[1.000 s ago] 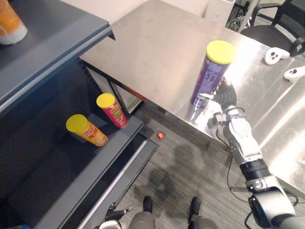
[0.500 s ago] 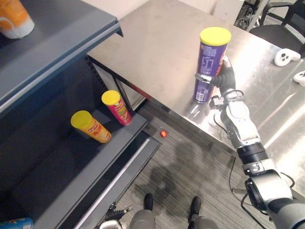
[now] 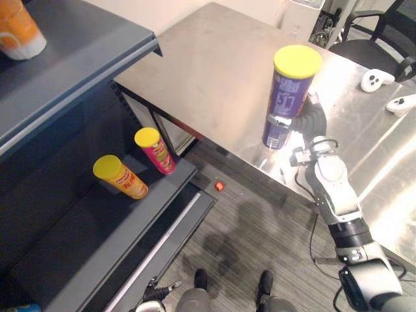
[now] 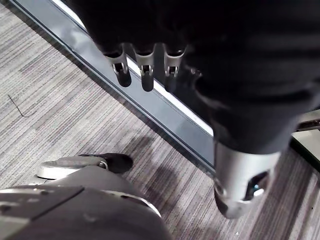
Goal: Put the gum and the chips on the shelf.
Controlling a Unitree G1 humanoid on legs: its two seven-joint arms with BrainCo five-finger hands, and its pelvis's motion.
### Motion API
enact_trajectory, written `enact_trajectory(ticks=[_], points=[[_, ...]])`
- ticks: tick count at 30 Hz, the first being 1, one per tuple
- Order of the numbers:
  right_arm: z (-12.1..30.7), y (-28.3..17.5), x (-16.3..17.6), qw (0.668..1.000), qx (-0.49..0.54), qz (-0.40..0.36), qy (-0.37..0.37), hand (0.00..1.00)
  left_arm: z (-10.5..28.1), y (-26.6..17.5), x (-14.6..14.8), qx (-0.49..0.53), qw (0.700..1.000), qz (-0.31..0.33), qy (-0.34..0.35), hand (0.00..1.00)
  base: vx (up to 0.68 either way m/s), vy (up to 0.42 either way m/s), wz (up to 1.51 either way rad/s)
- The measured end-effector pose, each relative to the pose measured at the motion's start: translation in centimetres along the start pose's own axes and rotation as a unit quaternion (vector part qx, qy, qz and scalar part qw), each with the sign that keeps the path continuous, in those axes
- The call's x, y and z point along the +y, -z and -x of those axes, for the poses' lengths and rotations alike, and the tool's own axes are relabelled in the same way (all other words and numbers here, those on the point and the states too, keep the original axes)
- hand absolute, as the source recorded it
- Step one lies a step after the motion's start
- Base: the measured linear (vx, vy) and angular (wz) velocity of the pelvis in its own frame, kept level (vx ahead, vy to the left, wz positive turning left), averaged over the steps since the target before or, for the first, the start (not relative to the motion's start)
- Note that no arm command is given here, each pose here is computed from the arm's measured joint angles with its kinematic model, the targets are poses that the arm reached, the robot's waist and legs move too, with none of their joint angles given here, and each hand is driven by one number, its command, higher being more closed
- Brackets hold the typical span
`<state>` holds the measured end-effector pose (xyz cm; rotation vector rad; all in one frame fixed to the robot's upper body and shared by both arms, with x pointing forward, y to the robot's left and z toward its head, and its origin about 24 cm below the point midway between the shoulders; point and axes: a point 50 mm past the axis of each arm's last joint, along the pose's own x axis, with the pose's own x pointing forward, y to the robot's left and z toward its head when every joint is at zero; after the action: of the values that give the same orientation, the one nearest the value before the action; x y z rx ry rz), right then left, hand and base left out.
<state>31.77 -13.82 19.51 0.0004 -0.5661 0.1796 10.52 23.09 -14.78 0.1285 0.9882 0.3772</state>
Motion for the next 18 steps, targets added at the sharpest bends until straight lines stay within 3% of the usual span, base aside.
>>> enact_trajectory(ticks=[18], points=[[9.7, 2.1, -1.1, 0.996, 0.068, -0.042, 0.039, 1.00, 1.1, 3.7, 1.5, 0.054, 0.998, 0.012, -0.025, 0.00, -0.04, -0.007, -0.09]])
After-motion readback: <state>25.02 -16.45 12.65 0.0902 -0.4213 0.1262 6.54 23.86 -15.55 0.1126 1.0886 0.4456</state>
